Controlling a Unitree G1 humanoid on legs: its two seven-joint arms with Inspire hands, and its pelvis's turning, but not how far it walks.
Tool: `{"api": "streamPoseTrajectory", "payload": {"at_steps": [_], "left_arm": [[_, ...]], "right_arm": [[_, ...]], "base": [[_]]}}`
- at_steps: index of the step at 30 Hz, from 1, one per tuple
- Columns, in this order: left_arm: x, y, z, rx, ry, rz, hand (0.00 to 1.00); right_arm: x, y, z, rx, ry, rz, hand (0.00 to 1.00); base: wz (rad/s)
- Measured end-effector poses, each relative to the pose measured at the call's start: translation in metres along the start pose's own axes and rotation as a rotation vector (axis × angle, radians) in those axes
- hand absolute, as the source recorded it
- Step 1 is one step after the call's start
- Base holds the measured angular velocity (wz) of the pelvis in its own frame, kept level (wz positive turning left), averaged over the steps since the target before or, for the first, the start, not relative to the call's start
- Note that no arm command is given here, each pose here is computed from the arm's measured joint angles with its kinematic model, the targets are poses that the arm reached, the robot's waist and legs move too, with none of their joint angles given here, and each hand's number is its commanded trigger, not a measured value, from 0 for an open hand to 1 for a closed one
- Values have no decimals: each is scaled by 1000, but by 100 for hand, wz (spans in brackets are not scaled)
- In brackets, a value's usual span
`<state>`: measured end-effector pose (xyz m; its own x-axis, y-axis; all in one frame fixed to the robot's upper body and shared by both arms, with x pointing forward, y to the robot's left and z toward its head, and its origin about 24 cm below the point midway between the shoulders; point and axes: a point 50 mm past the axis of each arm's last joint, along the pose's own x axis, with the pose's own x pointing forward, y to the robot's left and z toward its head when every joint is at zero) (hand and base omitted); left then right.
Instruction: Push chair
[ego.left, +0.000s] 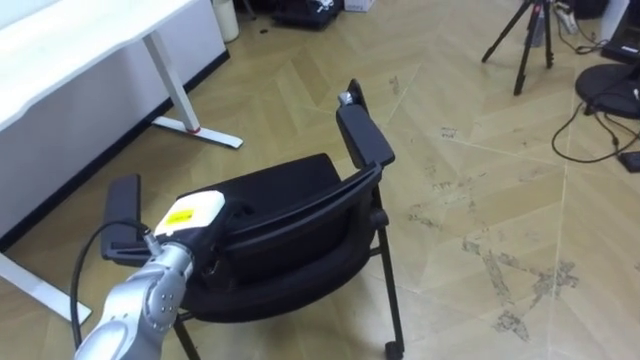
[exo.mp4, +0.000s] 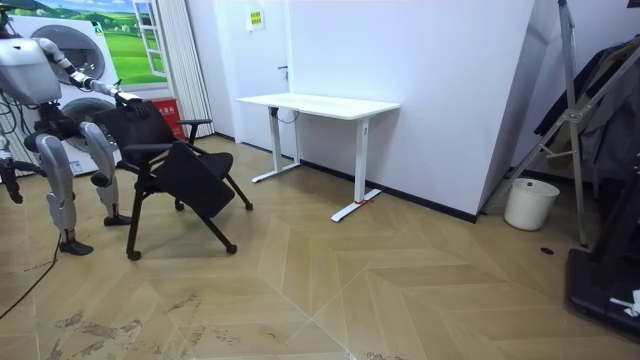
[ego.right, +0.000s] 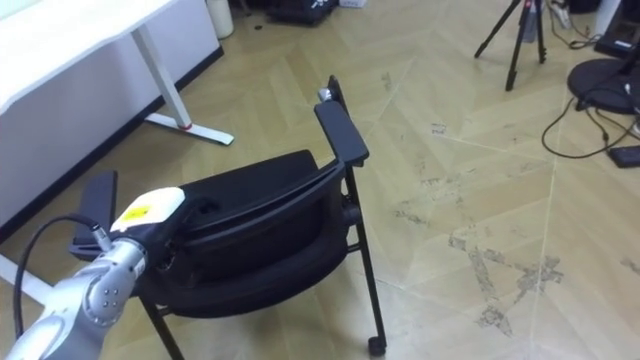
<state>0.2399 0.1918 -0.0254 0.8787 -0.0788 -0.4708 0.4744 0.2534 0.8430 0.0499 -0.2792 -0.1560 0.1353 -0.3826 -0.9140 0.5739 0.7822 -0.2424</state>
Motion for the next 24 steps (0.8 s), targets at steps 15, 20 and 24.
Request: {"api": "streamPoseTrajectory", "payload": {"at_steps": [15, 20, 24], "left_arm": [[-1, -1, 2, 20, -8, 23, 100], [-1, -1, 2, 20, -8, 23, 100], [-1, 2, 4, 26, -17, 36, 100]], "right_arm": [[0, 4, 9, -45, -48, 33, 0], [0, 4, 9, -45, -48, 32, 0], [0, 4, 10, -43, -51, 29, 0]], "base": [[1], [0], [5]]}}
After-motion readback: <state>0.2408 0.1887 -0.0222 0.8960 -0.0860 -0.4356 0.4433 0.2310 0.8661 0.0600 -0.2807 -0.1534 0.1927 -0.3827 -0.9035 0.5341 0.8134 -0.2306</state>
